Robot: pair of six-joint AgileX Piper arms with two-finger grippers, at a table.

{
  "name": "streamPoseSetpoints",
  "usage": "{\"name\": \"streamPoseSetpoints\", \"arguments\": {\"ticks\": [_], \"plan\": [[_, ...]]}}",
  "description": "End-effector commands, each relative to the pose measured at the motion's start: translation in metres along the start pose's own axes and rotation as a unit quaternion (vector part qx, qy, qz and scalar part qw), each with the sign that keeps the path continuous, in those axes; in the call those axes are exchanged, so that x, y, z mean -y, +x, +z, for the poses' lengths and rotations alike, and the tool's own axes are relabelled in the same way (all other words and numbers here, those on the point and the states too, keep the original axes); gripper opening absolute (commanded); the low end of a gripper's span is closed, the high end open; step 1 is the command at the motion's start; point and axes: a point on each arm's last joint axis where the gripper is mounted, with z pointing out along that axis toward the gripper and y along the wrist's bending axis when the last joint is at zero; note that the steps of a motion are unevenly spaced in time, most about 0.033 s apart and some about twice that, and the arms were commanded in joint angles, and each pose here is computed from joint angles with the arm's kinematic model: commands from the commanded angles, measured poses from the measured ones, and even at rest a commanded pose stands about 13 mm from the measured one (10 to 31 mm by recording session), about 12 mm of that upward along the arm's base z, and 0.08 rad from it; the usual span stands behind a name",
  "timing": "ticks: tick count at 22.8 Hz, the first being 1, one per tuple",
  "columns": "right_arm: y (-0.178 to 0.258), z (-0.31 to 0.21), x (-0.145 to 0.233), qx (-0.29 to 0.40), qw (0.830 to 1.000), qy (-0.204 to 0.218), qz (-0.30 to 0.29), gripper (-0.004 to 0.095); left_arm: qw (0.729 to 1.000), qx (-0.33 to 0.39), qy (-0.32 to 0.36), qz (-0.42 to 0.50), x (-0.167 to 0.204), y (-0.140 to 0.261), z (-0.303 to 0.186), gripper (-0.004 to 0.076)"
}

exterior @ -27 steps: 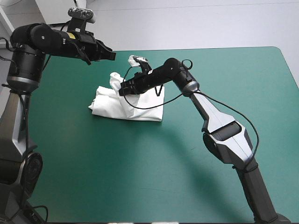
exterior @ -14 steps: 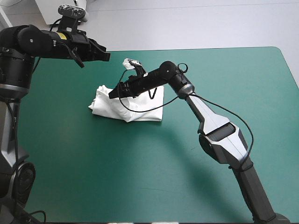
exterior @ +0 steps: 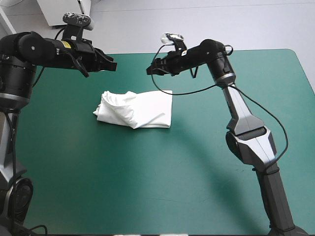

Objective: Fold the cloth

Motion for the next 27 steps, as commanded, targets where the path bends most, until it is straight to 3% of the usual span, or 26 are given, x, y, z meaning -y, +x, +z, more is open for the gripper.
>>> {"name": "streamPoseSetpoints", "arguments": {"ticks": [1, 4, 7, 12, 21, 27], "plan": [[-0.029, -0.072, -0.021, 0.083, 0.996, 0.025, -0.026, 0.0581, 1.000, 0.002, 0.012, 0.009, 0.010, 0.004, -0.017, -0.0009], [-0.028, -0.080, -0.001, 0.071, 0.995, 0.070, 0.000, 0.0579, 1.000, -0.008, 0.009, 0.012, 0.007, 0.007, -0.012, -0.0009], [-0.009, -0.064, 0.019, 0.007, 0.994, 0.103, 0.032, 0.0579, 1.000, -0.004, 0.007, 0.022, 0.008, 0.007, -0.015, -0.0009], [0.035, -0.044, 0.032, -0.097, 0.988, 0.103, 0.067, 0.0579, 1.000, -0.003, 0.010, 0.023, 0.009, 0.007, -0.016, -0.0009], [0.051, -0.034, 0.025, -0.126, 0.988, 0.074, 0.053, 0.0579, 0.999, 0.007, 0.040, 0.033, 0.015, 0.005, -0.016, -0.0007], [0.058, -0.018, 0.033, -0.138, 0.987, 0.054, 0.062, 0.0580, 0.998, 0.010, 0.046, 0.042, 0.016, 0.005, -0.016, 0.0112]]}}
